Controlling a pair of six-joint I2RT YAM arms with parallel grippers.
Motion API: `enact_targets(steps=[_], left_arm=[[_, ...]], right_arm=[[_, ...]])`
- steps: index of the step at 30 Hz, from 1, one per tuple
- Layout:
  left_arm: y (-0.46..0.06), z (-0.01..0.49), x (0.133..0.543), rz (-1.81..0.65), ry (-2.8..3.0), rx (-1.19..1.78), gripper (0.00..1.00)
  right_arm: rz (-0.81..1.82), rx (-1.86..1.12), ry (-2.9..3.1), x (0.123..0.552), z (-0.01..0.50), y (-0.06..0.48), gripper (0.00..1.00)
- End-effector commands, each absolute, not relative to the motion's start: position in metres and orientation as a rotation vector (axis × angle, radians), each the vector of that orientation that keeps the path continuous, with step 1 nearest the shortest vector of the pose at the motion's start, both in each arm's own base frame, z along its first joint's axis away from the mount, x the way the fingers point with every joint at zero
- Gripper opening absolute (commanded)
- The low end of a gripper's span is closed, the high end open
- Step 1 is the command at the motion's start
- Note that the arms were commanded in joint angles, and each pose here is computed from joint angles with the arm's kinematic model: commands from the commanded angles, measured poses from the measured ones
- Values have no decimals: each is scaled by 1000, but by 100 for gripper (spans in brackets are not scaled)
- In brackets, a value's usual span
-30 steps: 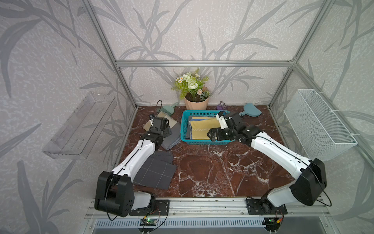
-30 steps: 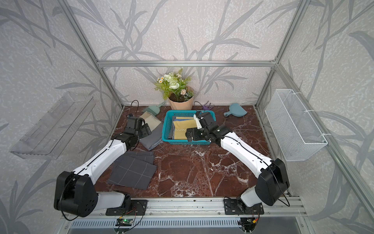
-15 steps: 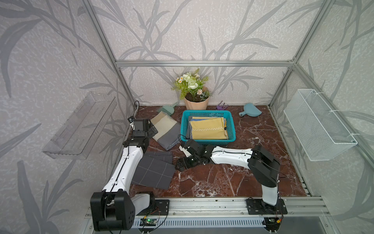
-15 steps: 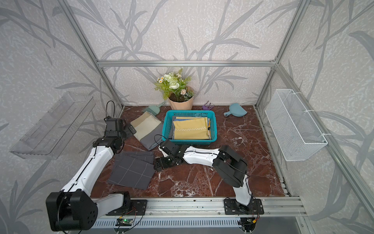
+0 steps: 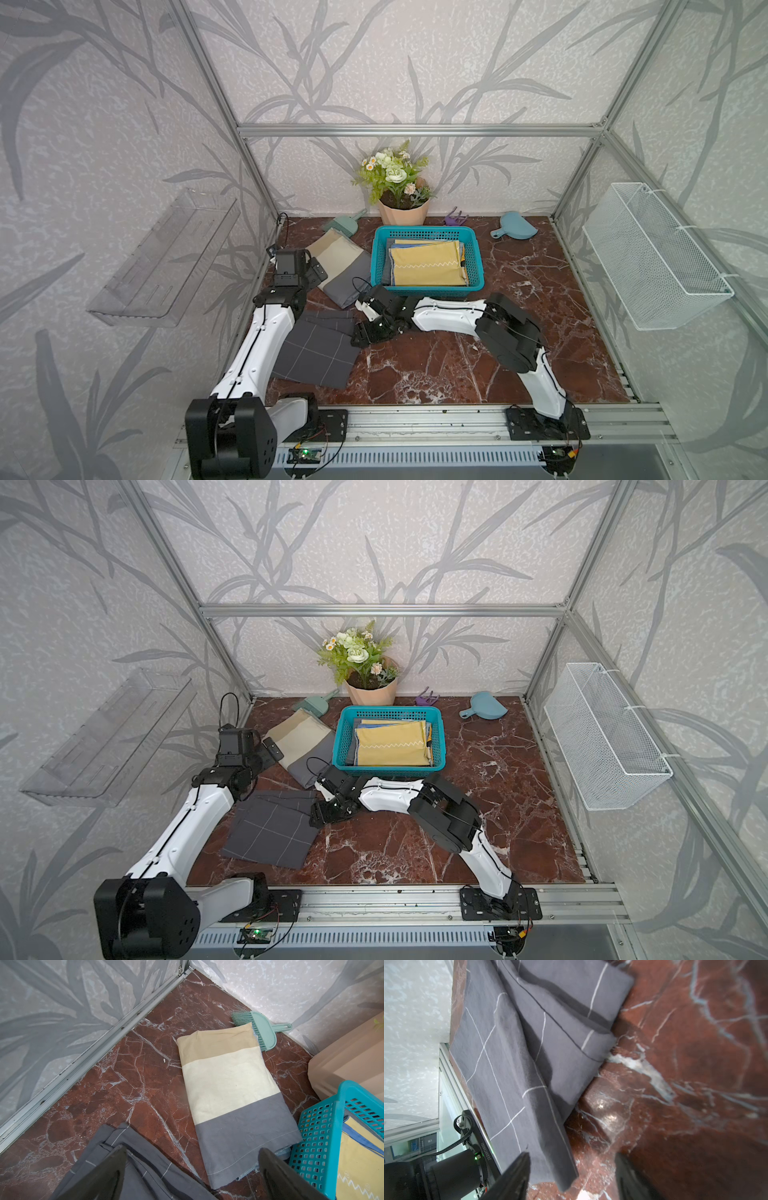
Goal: Put the folded pillowcase in the basket
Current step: Move the pillowcase to the center of the board.
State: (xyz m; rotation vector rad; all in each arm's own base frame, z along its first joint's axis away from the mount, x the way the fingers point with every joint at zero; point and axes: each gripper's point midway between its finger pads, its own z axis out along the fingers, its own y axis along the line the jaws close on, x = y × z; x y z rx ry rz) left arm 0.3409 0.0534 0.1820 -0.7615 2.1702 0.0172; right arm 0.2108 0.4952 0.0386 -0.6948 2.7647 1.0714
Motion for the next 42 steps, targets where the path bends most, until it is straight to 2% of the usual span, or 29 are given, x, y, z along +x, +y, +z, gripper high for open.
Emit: enact_targets(steps=[1,5,7,16,35,42], left_arm=[[55,187,341,17,2151,-744,100],[55,186,341,17,2151,-742,100],[54,185,341,15,2153,-741,100],[43,185,344,-58,2157,-694,100],[-28,171,346,-322,2210,-538,100],[-61,167,350,-363,2241,-468,100]], right_arm=[[1096,-727,2770,206,41,500,49],[1083,-723,2776,205,40,498,11],[1064,-724,2780,206,39,494,0],[1012,-679,2814,212,44,449,0],[574,-508,2886,191,73,241,0],[504,-511,2818,201,90,226,0]])
